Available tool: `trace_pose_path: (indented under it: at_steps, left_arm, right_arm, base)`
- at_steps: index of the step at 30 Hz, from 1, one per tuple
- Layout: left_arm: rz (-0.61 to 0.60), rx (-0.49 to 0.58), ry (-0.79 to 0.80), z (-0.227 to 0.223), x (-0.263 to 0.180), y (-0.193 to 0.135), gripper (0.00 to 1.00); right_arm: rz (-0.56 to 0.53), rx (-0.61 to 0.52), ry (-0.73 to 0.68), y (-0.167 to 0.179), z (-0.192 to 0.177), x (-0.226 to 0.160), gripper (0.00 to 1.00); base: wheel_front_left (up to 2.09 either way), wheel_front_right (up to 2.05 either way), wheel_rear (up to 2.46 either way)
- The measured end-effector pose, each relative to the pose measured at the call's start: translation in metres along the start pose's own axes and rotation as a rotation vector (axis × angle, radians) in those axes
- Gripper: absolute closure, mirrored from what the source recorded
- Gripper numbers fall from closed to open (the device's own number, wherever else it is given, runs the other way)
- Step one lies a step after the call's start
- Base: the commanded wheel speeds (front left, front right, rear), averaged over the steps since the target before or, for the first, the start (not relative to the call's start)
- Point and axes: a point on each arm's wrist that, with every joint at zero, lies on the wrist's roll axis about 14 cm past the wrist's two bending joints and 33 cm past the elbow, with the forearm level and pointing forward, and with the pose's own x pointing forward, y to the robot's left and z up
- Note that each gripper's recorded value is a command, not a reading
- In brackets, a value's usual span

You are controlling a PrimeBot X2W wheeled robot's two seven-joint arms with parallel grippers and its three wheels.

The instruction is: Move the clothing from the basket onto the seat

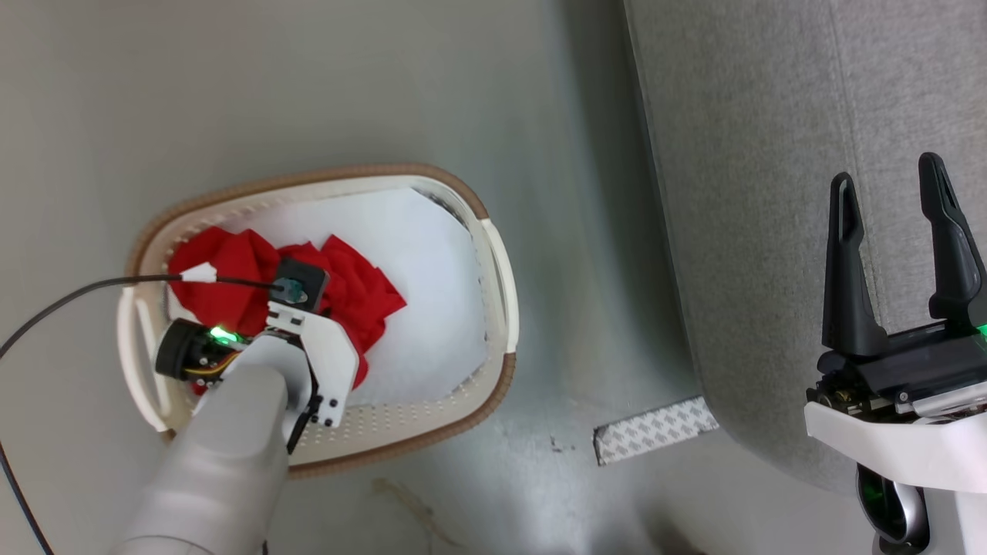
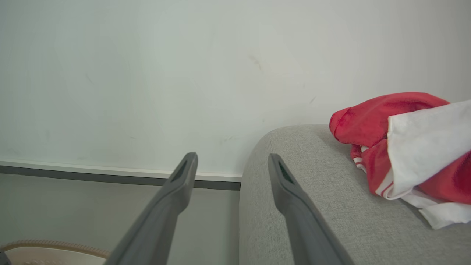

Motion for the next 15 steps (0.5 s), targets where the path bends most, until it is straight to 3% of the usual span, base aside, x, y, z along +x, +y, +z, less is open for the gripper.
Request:
trace_pose_path:
  at_steps: [15]
  left_arm:
    - [0.057, -0.107, -0.258, 0.056, -0.086, 0.007, 1.00]
  right_arm:
    - [-0.023, 0.036, -0.087, -0.001, 0.049, -0.026, 0.00]
  base:
    - [0.00, 0.00, 0.00]
